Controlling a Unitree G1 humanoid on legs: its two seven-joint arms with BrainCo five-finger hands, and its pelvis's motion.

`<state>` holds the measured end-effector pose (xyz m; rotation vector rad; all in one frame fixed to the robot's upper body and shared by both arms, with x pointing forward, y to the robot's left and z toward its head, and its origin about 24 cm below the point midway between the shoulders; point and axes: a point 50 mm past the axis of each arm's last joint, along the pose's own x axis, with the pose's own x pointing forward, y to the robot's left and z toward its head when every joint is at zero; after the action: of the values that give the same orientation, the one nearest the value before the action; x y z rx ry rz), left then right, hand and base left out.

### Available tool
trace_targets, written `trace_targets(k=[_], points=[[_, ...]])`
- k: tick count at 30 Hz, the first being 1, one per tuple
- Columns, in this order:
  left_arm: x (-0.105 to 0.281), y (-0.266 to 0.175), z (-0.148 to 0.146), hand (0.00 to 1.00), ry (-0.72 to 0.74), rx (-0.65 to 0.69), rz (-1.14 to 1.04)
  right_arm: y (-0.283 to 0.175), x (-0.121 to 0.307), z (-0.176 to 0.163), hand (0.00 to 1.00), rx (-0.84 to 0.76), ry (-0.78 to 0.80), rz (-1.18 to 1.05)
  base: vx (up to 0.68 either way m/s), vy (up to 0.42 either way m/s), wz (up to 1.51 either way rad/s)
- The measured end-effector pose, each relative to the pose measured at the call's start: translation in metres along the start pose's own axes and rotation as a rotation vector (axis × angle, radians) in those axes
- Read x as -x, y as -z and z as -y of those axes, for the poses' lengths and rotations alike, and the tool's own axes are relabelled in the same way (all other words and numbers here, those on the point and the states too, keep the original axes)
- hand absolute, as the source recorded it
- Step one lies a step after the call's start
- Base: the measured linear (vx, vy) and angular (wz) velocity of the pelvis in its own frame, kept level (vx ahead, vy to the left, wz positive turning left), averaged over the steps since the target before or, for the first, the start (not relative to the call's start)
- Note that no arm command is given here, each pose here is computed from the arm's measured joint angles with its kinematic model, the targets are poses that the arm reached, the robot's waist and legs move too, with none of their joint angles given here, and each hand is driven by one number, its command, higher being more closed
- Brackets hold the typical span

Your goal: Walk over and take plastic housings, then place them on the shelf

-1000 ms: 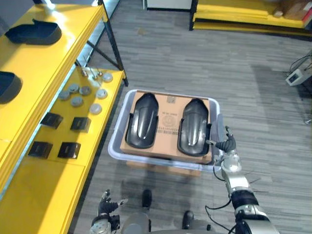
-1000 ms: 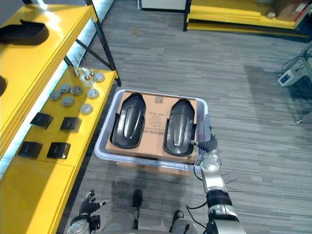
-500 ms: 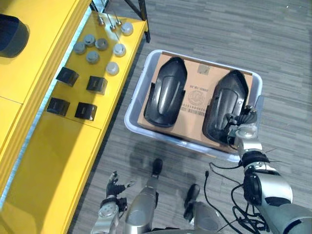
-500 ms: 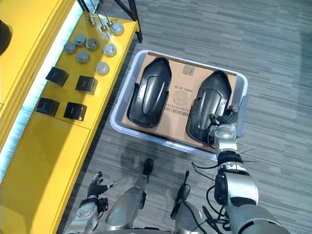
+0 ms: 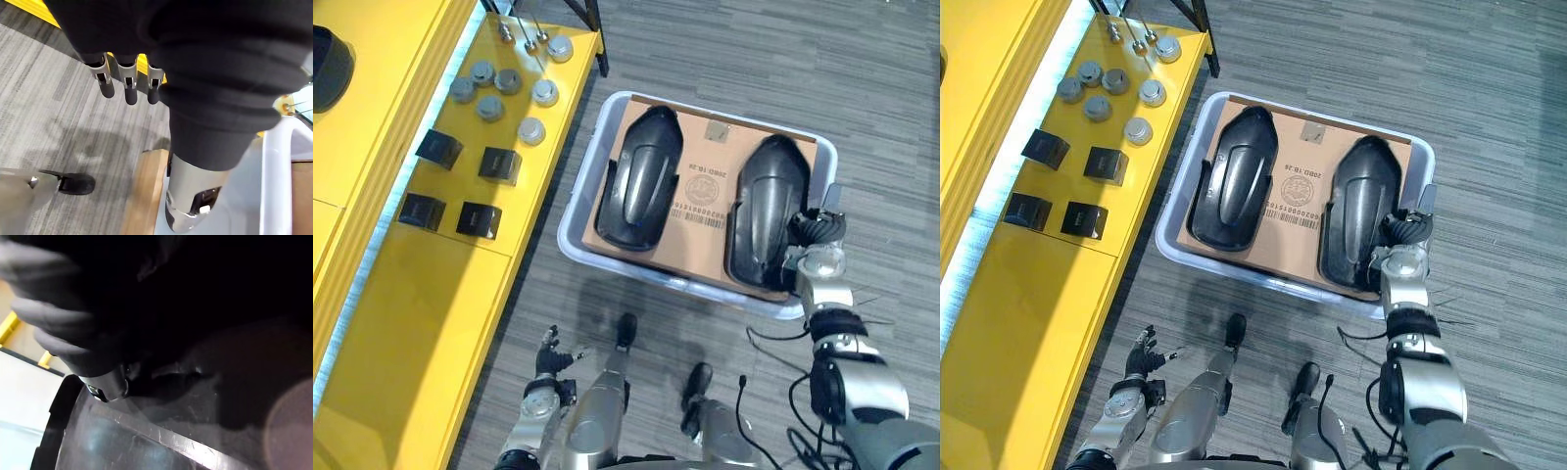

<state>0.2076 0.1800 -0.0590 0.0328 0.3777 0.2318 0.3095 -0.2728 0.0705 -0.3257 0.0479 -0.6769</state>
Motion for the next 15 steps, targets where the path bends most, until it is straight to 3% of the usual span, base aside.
trace_targets(k=[7,15], points=[[0.025,-0.055,0.018,0.00,0.056,0.173,0.245,0.009,0.048,0.025,1.00,-0.006,0.108,0.067,-0.04,0.004,-0.25],[0.043,-0.107,0.058,0.00,0.199,0.285,0.448,-0.019,0.082,0.001,1.00,0.004,0.024,0.218,-0.04,0.003,-0.16]])
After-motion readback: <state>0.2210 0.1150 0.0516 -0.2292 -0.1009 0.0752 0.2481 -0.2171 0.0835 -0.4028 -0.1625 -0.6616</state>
